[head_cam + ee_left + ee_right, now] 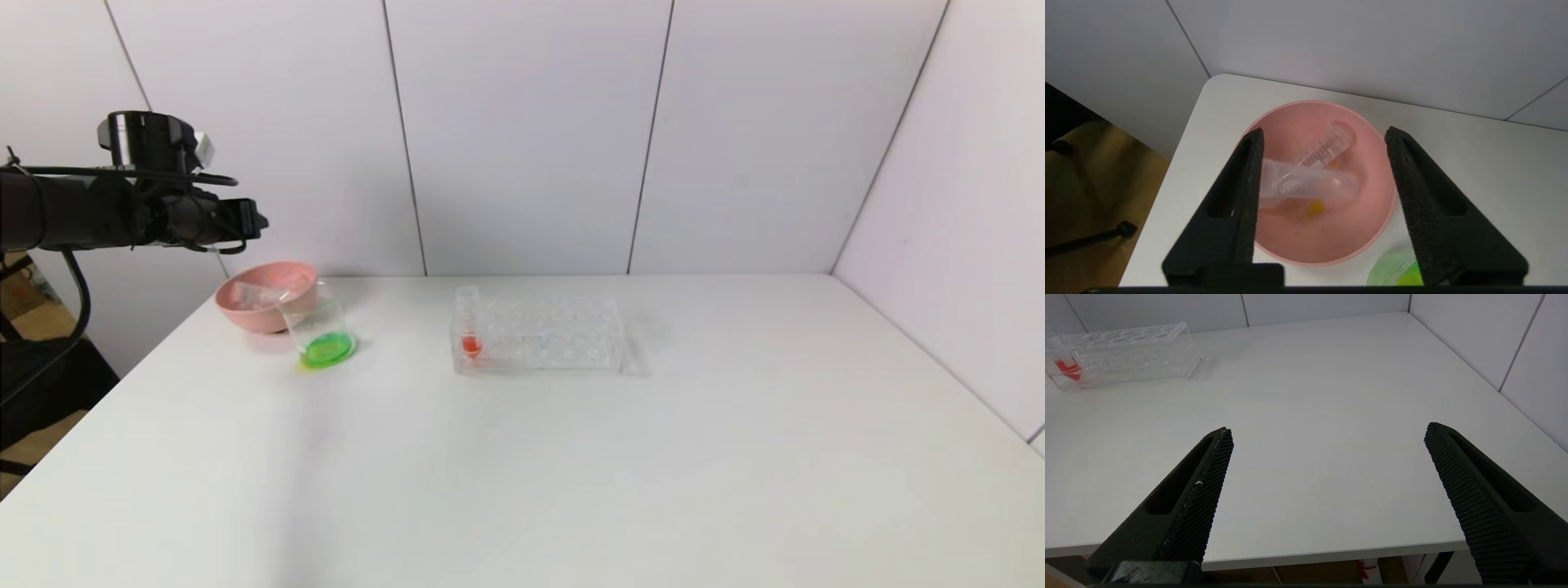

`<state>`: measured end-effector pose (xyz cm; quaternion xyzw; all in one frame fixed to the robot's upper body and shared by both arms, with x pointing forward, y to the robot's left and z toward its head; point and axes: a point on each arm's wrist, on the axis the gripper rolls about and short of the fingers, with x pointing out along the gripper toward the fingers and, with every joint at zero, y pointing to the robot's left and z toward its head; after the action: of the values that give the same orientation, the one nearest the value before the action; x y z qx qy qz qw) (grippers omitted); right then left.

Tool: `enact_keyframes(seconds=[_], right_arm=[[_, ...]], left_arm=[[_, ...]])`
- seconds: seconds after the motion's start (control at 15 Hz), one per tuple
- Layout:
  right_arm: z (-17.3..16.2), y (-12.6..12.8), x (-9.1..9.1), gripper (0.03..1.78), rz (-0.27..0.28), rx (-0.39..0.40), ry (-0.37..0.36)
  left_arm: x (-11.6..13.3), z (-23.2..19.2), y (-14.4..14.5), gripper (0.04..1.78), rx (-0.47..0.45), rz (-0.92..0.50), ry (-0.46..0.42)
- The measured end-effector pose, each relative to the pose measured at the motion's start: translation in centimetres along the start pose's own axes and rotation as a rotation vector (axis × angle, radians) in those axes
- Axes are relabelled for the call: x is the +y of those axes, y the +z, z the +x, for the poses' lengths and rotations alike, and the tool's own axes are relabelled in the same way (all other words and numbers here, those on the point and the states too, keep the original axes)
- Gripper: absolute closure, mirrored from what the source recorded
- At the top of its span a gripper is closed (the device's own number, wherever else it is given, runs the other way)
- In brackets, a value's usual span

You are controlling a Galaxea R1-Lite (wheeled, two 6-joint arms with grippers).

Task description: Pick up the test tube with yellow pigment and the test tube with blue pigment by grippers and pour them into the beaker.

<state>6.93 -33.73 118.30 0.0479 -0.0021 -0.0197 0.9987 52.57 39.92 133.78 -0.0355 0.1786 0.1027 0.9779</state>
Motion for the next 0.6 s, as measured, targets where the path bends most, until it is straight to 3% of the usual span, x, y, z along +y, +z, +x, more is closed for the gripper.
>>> enact_keyframes(seconds=[0.13, 0.33, 0.6], right_arm=[[0.0, 0.0, 0.0, 0.10, 0.000, 0.000, 0.000], [0.0, 0.0, 0.0, 0.10, 0.000, 0.000, 0.000], [0.0, 0.0, 0.0, 0.10, 0.000, 0.000, 0.000]], left_arm=[[0.3, -0.1, 0.1, 0.41, -0.003, -0.001, 0.006], [0.3, -0.9, 0.8, 0.12, -0.026, 0.029, 0.005], [-0.3, -5.6, 4.0, 0.05, -0.131, 0.065, -0.052]])
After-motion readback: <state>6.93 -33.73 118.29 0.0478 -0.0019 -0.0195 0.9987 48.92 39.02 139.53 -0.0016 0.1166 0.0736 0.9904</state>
